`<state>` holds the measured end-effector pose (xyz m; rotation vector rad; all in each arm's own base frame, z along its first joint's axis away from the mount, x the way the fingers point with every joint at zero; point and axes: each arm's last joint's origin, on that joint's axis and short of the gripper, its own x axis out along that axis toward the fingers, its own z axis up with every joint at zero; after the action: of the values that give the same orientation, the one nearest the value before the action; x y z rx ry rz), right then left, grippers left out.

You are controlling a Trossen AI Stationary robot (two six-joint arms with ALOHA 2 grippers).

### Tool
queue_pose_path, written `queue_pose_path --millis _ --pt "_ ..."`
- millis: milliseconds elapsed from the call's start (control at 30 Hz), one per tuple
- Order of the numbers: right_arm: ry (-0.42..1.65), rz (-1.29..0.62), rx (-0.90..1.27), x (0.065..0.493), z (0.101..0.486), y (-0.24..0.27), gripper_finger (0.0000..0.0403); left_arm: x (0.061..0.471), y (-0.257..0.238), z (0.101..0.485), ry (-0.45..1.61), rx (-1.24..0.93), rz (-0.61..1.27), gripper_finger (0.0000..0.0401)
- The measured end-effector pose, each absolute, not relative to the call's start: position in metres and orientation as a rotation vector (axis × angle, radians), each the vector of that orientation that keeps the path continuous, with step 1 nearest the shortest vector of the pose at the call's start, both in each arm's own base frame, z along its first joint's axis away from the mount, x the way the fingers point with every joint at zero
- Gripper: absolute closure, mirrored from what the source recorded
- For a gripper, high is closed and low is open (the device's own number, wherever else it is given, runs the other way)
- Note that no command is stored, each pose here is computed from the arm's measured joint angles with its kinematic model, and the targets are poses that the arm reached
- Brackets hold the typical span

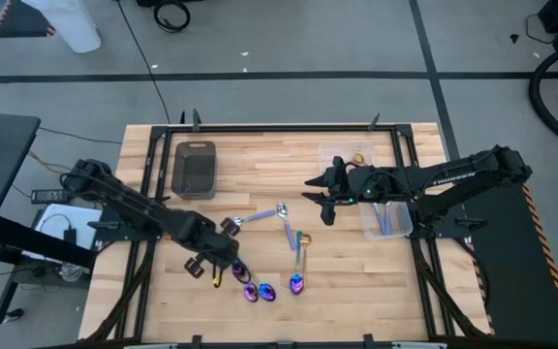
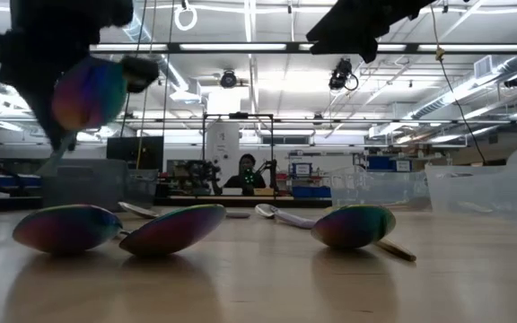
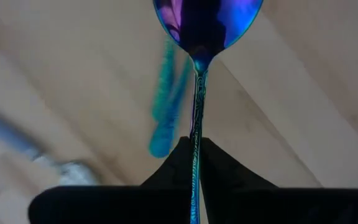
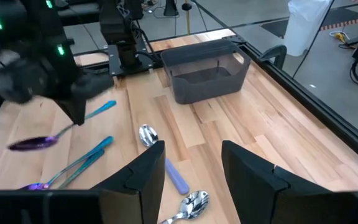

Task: Sort silverware by color (type)
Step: Put the blue spoon into the black bin

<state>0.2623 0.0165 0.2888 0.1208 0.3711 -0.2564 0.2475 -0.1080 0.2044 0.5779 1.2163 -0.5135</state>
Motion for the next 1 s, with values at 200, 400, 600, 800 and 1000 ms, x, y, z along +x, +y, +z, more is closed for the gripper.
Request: queue_pose_path --millis 200,400,600,800,1000 --pt "0.375 -0.26 0.119 0.262 0.288 0.016 0.0234 0.234 -0.099 0.235 1.108 0.555 -0.367 0.0384" --pt "0.375 -0.262 0.119 0.262 0.288 0.016 0.0234 0.216 -0.083 0.259 1.002 0.553 -0.224 0.0384" --pt "0.375 -0.263 0.119 0.262 0.288 0.016 0.0234 0.198 -0.056 0.288 0.88 0.444 0.005 0.0384" --pt "0.375 -0.263 0.119 0.262 0.288 0.016 0.0234 0.178 -0.021 0.308 0.783 0.238 0.333 0.0384" --pt "0.374 -0.264 0.119 0.262 0.288 0.016 0.0234 0.167 0.015 0.311 0.744 -0.006 0.668 0.0374"
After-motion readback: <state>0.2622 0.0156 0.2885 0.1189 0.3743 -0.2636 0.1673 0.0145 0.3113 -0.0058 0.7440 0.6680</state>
